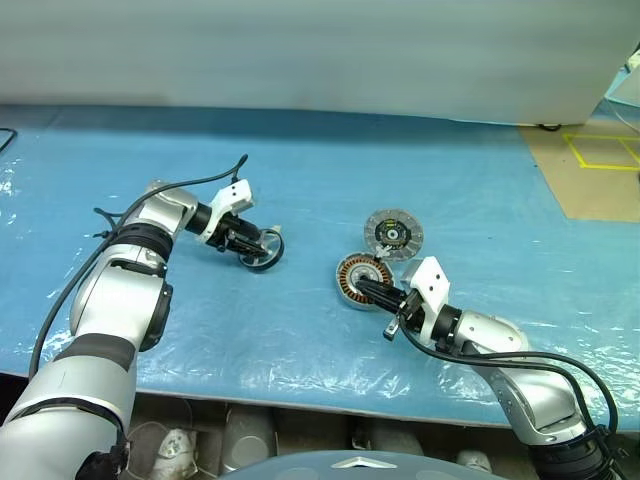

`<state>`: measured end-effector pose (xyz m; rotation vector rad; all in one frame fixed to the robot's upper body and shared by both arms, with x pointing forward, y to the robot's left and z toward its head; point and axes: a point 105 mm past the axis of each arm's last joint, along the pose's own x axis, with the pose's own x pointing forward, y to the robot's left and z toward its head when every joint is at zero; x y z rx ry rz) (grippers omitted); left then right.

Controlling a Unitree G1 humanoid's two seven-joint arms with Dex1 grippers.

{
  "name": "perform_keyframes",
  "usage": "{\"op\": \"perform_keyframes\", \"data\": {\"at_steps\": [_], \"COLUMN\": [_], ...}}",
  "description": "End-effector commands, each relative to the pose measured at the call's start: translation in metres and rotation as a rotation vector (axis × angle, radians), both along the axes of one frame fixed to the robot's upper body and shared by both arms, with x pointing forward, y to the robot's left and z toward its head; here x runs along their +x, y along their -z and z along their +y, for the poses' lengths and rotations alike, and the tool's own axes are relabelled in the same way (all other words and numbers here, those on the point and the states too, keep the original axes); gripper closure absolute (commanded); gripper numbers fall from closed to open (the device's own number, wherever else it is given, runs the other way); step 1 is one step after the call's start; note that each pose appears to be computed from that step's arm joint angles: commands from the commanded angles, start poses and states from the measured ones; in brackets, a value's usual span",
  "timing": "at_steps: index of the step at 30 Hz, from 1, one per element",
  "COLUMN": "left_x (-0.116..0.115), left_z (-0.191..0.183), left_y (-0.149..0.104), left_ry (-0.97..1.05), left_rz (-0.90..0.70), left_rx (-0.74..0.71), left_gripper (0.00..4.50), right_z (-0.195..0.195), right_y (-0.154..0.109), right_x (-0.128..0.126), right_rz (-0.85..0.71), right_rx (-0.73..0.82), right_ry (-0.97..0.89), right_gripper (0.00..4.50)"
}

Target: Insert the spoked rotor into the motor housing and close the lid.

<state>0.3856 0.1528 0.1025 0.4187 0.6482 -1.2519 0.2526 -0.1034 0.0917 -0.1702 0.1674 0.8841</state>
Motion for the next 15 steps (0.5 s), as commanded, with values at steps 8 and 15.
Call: {"op": "perform_keyframes", "data": {"at_steps": [8, 15], "left_x": [-0.008, -0.008], "left_z": [0.002, -0.004], "left_y": [0.017, 0.004], "left_ry": [0.031, 0.044], "left_rz": [0.046, 0.044], "left_rx": [0.055, -0.044], "left_gripper": [2.62, 2.65], "right_z": [0.005, -0.004], "right_y": [-0.015, -0.019], "right_x": [0.0, 0.003], "right_rz": [-0.064, -0.069], "right_rx": [0.018, 0.017], "right_ry": [-0.018, 0.007], "right_gripper": [4.5, 4.5]}}
